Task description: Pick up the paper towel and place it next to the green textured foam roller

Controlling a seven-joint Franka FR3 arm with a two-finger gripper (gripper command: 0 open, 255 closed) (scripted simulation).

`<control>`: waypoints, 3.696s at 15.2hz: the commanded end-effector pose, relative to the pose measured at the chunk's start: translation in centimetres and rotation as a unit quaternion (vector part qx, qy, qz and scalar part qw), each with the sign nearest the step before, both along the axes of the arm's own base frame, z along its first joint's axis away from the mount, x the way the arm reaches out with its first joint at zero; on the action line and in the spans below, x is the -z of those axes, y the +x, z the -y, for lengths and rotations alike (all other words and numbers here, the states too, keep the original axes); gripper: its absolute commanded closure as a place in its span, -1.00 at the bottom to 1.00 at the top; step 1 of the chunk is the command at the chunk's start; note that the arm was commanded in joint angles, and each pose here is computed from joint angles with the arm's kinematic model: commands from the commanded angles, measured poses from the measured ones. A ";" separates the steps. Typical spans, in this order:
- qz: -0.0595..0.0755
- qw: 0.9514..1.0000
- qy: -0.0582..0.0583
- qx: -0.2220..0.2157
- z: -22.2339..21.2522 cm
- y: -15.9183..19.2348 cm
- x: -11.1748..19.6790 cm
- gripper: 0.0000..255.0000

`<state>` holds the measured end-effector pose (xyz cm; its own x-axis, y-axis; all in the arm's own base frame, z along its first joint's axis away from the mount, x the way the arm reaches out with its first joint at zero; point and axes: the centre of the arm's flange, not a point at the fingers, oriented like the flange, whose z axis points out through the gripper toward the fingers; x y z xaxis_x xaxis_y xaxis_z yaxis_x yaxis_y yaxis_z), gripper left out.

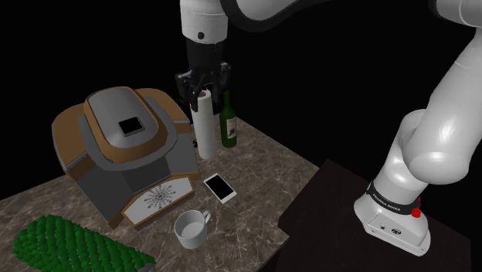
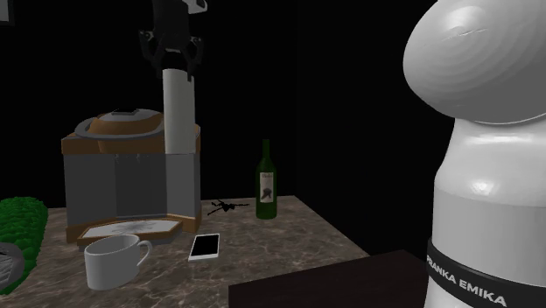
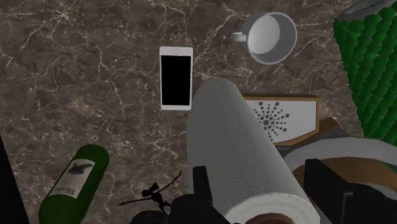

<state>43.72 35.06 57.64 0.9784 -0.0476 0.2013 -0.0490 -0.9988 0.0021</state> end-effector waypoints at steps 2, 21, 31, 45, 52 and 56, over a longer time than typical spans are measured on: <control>0.000 1.000 0.000 0.001 -4.0 -1.5 0.0 1.00; 0.000 1.000 0.000 0.001 -26.7 -11.2 -0.1 1.00; 0.000 1.000 0.000 0.001 -26.7 -11.2 5.2 1.00; 0.000 1.000 0.000 0.001 -26.7 -11.2 12.6 1.00; 0.000 1.000 0.000 0.001 -26.7 -11.2 16.3 1.00; 0.000 1.000 0.000 0.001 -26.7 -11.2 18.4 1.00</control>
